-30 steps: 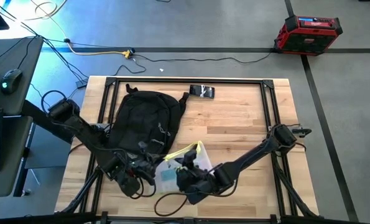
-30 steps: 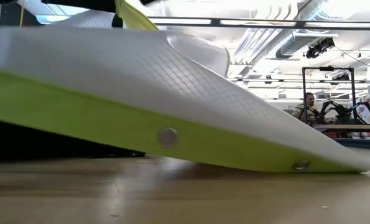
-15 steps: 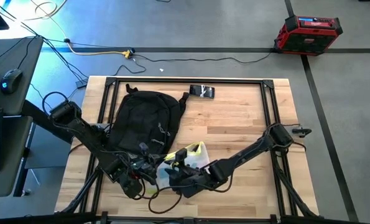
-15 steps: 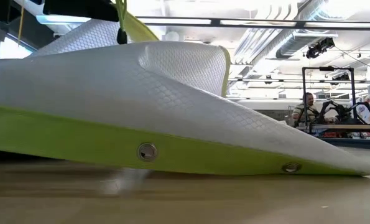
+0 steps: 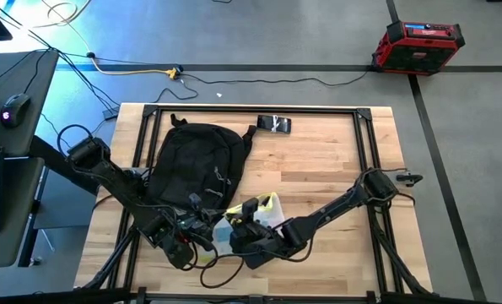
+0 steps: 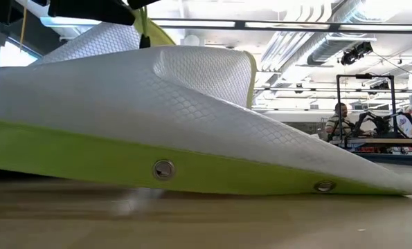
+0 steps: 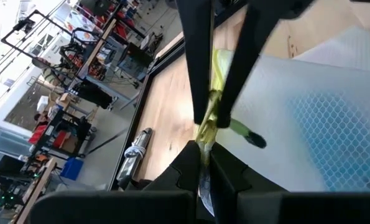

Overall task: Unpack backpack
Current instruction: Close the transparent zip bag, then put the transparent zip bag into the backpack

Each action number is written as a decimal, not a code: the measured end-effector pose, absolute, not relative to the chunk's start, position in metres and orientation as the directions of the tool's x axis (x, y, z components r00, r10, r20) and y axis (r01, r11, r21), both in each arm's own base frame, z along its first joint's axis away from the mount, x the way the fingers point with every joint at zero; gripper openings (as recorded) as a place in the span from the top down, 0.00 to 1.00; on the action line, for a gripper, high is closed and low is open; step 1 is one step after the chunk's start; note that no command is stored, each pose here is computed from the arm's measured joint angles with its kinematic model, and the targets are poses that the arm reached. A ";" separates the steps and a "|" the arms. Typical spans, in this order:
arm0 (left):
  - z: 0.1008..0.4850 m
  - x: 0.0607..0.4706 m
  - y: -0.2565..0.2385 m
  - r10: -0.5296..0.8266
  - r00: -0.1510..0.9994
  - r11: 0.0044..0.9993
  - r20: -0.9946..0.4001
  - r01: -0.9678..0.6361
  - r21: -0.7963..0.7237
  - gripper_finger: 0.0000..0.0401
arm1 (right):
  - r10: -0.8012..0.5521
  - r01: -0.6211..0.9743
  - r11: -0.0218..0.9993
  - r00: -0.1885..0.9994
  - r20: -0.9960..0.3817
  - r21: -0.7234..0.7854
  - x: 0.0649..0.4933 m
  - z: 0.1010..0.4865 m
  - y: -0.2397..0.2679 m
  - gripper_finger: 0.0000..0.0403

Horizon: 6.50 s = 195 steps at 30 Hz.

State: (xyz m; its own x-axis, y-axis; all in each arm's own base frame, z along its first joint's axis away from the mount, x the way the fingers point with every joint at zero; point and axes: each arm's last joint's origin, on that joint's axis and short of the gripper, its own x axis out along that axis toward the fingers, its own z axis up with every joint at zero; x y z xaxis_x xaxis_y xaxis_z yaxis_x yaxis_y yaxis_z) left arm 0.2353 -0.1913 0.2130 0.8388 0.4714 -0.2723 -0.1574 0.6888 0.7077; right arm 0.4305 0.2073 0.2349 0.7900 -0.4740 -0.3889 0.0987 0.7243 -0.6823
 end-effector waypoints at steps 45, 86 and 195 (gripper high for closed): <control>0.220 0.199 -0.229 0.584 0.812 0.419 0.001 -0.302 0.856 1.00 | -0.693 0.103 0.676 0.426 -0.581 -0.730 0.367 0.238 0.166 1.00; 0.255 0.179 -0.263 0.486 0.874 0.325 0.001 -0.182 0.928 1.00 | -0.511 0.083 0.820 0.554 -0.658 -0.567 0.229 0.320 0.238 1.00; 0.219 0.266 -0.174 0.272 -0.150 0.922 -0.951 0.324 0.213 0.44 | -0.559 0.383 0.829 0.553 -0.618 -0.408 0.219 0.174 0.189 0.35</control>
State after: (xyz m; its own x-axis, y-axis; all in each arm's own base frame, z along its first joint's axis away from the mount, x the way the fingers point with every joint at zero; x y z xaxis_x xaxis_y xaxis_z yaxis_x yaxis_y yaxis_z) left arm 0.2663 -0.1742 0.2192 -0.1498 0.2721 -0.9506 0.3239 0.9218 0.2128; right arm 0.2186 0.1885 0.1741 0.5533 -0.5589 -0.6176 0.3826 0.8292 -0.4076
